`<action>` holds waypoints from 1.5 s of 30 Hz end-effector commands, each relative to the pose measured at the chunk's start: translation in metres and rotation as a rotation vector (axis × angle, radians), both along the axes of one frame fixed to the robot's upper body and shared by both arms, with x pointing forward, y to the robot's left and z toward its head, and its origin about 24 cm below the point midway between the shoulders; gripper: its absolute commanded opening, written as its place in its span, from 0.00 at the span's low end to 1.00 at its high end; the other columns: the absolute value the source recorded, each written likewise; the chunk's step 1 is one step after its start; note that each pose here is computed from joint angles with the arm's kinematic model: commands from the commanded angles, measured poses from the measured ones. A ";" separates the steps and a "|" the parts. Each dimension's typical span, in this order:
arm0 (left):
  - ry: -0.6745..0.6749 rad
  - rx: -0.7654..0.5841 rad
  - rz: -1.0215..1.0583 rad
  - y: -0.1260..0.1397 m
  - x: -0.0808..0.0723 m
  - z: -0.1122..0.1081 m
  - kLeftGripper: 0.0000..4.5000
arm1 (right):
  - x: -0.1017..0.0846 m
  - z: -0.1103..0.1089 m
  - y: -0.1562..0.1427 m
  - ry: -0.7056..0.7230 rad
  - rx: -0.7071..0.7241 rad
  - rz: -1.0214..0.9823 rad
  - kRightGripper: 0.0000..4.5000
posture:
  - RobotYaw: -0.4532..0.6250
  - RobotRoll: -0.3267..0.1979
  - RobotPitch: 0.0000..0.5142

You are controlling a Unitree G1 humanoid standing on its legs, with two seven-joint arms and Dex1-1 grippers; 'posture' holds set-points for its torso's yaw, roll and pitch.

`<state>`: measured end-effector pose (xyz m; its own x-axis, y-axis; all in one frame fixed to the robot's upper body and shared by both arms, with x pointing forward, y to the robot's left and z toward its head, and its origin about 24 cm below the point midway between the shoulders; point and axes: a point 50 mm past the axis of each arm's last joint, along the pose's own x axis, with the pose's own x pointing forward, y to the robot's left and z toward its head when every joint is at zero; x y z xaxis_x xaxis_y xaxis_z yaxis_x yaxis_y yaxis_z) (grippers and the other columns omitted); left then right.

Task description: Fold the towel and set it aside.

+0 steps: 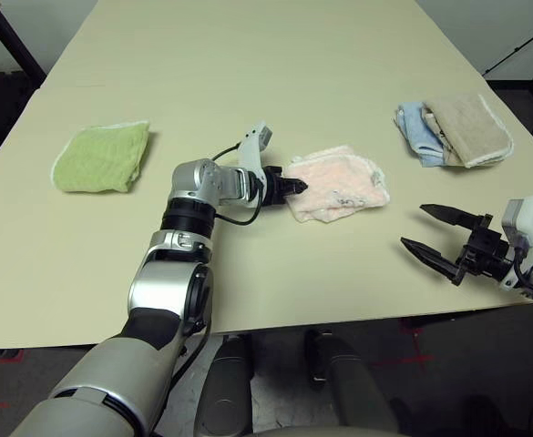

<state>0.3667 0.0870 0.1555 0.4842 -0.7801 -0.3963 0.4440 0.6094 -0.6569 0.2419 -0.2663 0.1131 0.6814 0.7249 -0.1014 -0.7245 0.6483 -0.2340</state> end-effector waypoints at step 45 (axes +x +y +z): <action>-0.439 -0.100 0.895 0.161 0.008 0.084 0.01 | 0.014 -0.006 -0.001 0.032 -0.023 0.064 1.00 | 0.54 0.62 0.35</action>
<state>0.3762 0.2452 0.2336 0.9944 -0.1019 -0.0263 0.0665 0.8018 -0.5939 0.2567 -0.2668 0.1114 0.6347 0.7619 -0.1292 -0.7663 0.5989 -0.2326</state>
